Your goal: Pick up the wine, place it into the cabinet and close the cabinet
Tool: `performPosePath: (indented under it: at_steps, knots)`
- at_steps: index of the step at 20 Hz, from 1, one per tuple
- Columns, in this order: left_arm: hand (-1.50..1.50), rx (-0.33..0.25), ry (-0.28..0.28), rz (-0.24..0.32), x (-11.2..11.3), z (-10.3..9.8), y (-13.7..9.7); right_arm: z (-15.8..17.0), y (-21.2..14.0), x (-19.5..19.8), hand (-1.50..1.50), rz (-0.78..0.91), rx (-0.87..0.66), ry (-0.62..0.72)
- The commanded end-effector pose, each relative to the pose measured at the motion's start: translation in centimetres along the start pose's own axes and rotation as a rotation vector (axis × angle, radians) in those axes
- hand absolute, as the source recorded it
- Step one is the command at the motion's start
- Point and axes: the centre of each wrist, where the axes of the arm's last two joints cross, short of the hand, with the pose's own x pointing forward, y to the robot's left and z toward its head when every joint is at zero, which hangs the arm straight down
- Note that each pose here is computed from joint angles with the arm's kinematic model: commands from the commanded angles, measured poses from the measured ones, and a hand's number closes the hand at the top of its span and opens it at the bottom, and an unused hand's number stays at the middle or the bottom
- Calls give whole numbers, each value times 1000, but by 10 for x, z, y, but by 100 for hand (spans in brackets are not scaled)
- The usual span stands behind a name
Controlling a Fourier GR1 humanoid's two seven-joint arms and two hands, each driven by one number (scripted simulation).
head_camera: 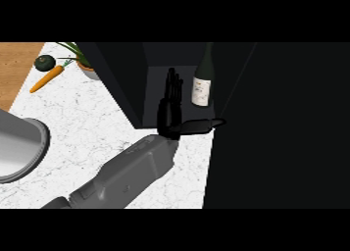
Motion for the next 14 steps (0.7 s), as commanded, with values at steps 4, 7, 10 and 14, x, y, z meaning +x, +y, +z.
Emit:
performPosePath:
  at_steps: [4, 7, 10, 14]
  knots:
    - [-150, -21, -17, 10, -5, 14, 6, 10, -4, 3, -150, -3, -19, 2]
    - [-150, -36, -53, 12, 12, 20, 12, 8, -5, -1, -150, 21, -30, 1]
    - [-150, -97, -64, 17, 13, 27, 15, -3, -1, 7, -150, 1, -10, 5]
    - [-150, -160, -28, 29, 33, 46, 31, 4, -4, -5, -150, 30, -45, -15]
